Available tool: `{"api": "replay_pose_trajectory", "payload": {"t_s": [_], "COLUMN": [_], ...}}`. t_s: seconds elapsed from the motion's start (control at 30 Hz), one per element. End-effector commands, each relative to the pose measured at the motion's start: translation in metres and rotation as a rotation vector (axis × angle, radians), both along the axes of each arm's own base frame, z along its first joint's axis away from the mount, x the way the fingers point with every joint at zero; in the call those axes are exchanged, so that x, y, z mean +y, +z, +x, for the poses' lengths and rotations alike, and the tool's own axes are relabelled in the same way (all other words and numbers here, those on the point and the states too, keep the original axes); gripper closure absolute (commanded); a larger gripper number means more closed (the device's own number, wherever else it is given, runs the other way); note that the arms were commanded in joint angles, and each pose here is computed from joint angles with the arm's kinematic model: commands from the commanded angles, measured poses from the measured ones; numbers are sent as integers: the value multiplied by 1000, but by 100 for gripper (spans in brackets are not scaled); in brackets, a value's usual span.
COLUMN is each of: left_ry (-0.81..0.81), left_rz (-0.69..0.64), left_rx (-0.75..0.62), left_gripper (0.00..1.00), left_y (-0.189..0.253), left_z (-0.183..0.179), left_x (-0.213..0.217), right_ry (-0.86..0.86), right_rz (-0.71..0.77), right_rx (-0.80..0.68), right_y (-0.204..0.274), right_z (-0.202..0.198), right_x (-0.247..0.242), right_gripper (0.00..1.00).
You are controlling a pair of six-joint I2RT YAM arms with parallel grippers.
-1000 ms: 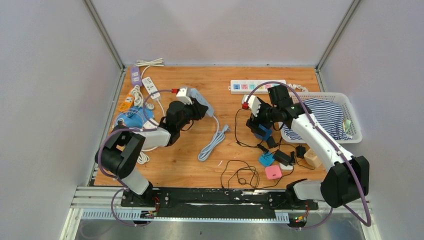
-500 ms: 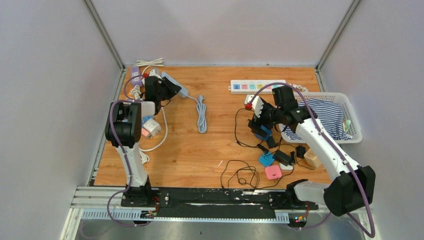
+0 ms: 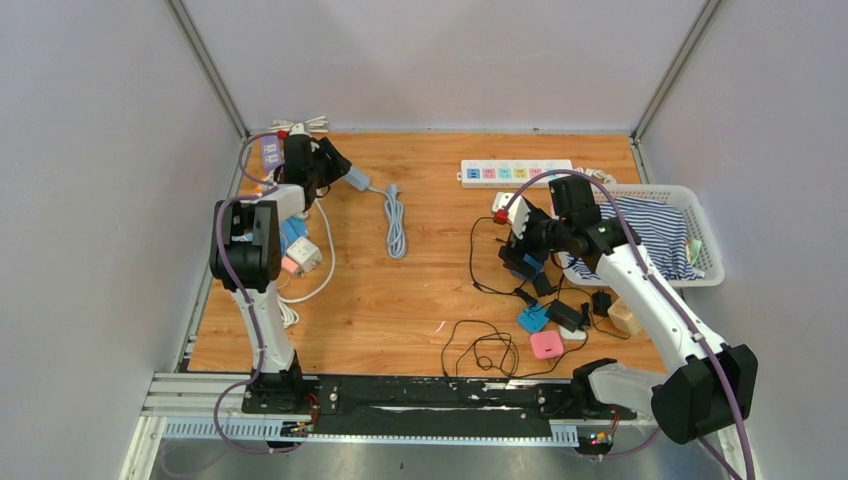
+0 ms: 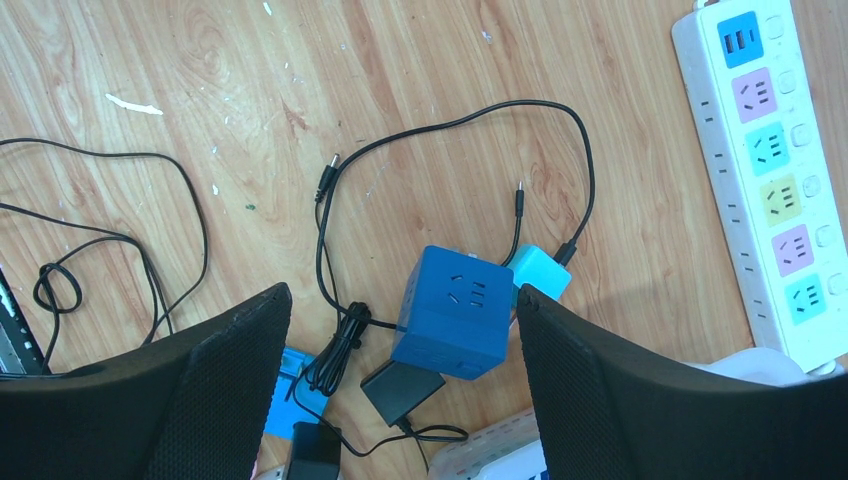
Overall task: Pull the plug off the socket
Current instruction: Move the socket to the corner of the board.
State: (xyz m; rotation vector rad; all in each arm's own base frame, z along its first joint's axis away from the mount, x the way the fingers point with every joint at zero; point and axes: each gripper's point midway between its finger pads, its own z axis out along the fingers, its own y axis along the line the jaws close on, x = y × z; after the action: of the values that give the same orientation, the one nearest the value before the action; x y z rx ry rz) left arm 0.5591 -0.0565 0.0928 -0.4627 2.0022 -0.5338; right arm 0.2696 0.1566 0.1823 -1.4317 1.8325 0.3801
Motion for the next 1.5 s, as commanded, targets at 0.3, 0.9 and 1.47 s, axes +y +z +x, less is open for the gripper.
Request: {"api": "replay_pose_trajectory", "payload": {"t_s": [0.3,0.9,1.47], "left_ry": [109,-298,-415], "left_rz": [188,422,983], "left_rx": [-137,-388,-237], "left_gripper": [20,0,0], "left_y": [104,215,189], "left_z": [-34,-243,-288], "left_x": [37,-88,-195], "right_ry": [6,-82,-265], "right_rz": [35,136,185], "right_rx": [-29,-180,-286], "right_y": [7,51,90], "right_z": [-14,-24,-17], "right_x": [-7,-32,-72], "right_gripper": [16,14,3]}}
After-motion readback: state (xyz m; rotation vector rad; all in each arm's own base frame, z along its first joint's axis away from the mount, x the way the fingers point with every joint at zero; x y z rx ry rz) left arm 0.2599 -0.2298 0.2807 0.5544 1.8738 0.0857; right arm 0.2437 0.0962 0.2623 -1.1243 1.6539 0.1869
